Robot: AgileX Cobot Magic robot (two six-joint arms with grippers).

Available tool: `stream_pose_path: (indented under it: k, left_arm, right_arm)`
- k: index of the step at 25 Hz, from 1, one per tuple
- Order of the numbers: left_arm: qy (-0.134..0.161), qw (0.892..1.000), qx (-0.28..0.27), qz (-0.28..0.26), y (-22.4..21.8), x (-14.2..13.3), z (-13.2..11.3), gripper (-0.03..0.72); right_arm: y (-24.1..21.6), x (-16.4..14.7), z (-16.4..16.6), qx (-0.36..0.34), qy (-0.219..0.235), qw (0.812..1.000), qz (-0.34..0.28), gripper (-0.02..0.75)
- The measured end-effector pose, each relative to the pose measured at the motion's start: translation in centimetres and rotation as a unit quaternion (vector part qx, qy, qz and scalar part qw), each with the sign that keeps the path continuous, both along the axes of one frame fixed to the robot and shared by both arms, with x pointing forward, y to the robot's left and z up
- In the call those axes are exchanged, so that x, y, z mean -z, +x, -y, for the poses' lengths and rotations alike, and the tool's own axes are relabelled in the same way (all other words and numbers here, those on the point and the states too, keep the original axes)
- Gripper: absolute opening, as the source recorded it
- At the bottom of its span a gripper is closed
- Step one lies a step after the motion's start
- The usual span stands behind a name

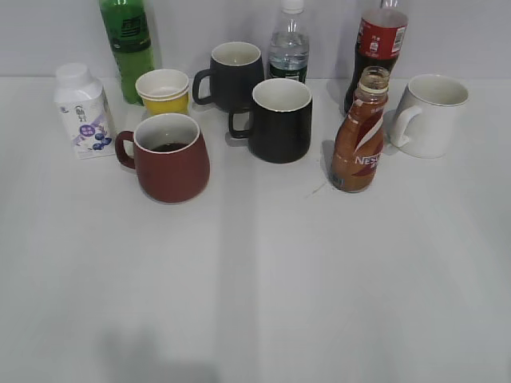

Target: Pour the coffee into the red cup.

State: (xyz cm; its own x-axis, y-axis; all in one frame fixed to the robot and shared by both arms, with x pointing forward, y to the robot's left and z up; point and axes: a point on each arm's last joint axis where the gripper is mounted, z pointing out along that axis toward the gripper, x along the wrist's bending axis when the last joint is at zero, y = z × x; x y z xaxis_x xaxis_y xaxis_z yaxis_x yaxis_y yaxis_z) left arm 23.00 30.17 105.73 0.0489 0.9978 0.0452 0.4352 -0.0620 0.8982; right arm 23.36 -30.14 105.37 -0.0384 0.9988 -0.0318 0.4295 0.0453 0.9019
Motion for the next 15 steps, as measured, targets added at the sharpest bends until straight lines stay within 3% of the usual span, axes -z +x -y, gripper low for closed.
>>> stream_pose_path:
  k: [15]
  left_arm:
    - [0.000, 1.000, 0.000, 0.000, 0.00, 0.00, 0.00, 0.239]
  right_arm:
    - [0.00, 0.00, 0.00, 0.000, 0.000, 1.000, 0.000, 0.448]
